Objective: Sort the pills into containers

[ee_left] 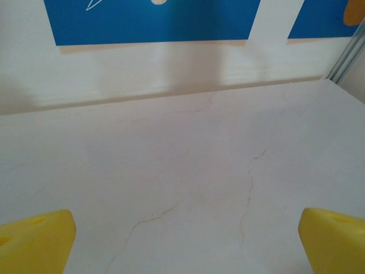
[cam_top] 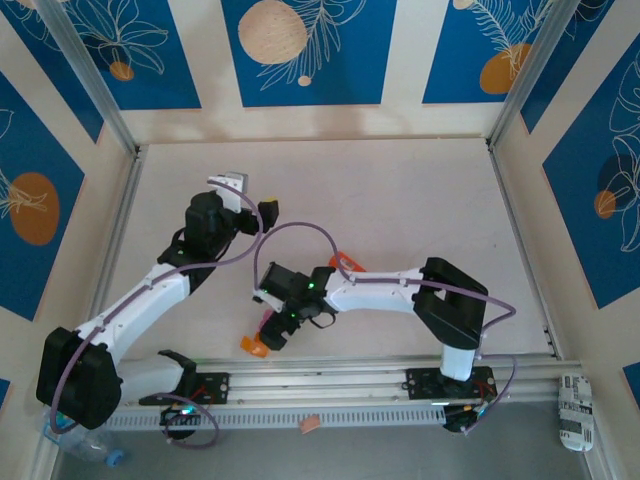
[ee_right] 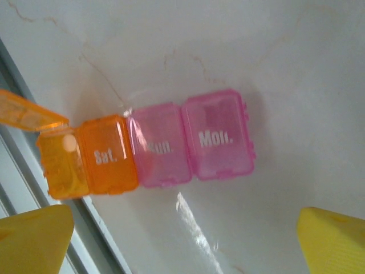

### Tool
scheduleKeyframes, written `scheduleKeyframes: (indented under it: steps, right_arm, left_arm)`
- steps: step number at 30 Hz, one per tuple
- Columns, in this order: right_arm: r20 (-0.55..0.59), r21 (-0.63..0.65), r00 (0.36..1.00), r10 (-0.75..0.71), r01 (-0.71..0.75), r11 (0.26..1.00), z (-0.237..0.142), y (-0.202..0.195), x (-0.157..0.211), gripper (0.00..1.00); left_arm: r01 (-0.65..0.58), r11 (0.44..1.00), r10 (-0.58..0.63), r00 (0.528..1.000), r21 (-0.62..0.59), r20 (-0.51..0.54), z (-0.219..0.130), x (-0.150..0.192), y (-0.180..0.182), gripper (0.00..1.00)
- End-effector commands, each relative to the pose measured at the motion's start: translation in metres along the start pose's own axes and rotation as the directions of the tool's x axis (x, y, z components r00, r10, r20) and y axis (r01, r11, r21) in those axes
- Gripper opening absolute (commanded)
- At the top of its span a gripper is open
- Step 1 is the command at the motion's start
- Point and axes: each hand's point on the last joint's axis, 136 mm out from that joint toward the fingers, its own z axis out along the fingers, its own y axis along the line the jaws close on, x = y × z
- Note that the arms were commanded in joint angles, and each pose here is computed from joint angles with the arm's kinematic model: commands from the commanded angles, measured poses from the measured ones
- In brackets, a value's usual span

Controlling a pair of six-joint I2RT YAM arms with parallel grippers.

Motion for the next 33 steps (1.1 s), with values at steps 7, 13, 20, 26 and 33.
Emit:
scheduleKeyframes:
  steps: [7,13,20,26,33]
  right_arm:
    - [-0.002,0.015,0.999,-0.048,0.048,0.999,0.014,0.012,-0.017,0.99]
    - [-0.032,0.025,0.998,-0.054,0.055,0.998,0.025,0.014,-0.012,1.0]
    - [-0.053,0.054,0.998,-0.039,0.041,0.998,0.032,0.005,-0.01,1.0]
    - [-0.061,0.097,0.998,-0.002,0.008,0.995,0.035,-0.016,-0.011,1.0]
    - [-0.053,0.155,0.994,0.091,-0.082,0.985,0.032,-0.058,-0.014,0.98]
  left_arm:
    - [-0.006,0.997,0.007,1.0,-0.083,0.003,-0.007,-0.009,0.021,1.0]
    - [0.016,0.992,-0.015,1.0,-0.129,0.011,-0.013,-0.011,0.035,1.0]
    - [0.026,0.992,-0.024,1.0,-0.126,0.018,-0.016,-0.012,0.037,1.0]
    - [0.033,0.993,-0.031,0.999,-0.115,0.021,-0.015,-0.012,0.036,1.0]
    - [0.038,0.994,-0.036,0.999,-0.105,0.023,-0.014,-0.013,0.034,1.0]
